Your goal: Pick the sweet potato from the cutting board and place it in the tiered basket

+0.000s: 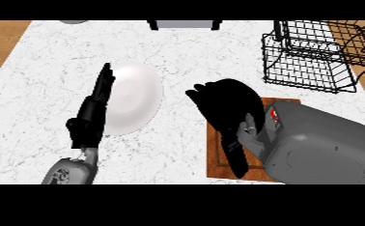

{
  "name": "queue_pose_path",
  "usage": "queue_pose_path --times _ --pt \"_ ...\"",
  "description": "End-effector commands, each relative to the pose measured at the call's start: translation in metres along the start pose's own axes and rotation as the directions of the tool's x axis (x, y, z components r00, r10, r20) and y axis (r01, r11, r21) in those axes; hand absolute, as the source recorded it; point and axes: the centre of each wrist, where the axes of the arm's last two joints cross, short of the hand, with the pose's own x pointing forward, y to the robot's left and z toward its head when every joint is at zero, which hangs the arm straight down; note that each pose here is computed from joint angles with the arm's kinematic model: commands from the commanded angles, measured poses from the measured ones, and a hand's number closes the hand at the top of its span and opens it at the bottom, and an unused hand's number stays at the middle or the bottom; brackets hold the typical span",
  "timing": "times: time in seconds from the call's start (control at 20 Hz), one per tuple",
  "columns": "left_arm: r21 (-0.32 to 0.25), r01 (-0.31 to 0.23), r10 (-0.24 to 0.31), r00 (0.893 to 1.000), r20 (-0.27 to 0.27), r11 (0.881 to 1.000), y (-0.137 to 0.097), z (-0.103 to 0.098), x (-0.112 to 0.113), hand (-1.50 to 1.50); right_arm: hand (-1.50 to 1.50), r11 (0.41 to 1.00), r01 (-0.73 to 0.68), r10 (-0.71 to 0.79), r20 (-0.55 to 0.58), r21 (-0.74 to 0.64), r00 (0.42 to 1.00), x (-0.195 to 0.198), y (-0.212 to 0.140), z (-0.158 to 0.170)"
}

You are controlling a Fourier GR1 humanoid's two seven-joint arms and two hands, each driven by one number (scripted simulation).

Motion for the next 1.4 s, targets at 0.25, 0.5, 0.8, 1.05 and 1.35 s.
queue_pose_path --times 0.25,0.5,0.8,1.05,1.35 --pt "0.005 0.013 -0.013 1.000 0.002 1.000 -0.006 0.006 0.005 0.00 -1.50 0.987 -0.159 0.162 -0.188 0.033 0.969 0.012 0.014 -0.006" --pt "0.014 0.012 -0.013 1.000 0.021 1.000 0.001 -0.017 0.008 0.00 -1.50 0.970 -0.237 0.243 -0.128 0.060 0.962 0.007 0.016 -0.018" --pt "-0.020 0.007 -0.007 1.000 -0.003 1.000 -0.007 -0.002 0.002 0.00 -1.50 0.956 -0.294 0.291 -0.148 0.004 0.945 0.015 0.033 -0.021" --pt "-0.003 0.012 -0.011 1.000 0.012 1.000 0.010 -0.001 0.010 0.00 -1.50 0.963 -0.271 0.263 -0.227 -0.003 0.938 0.002 0.057 -0.033" --pt "0.009 0.009 -0.009 1.000 0.004 1.000 -0.002 -0.009 0.003 0.00 -1.50 0.973 -0.228 0.232 -0.233 0.044 0.944 -0.027 0.033 -0.037"
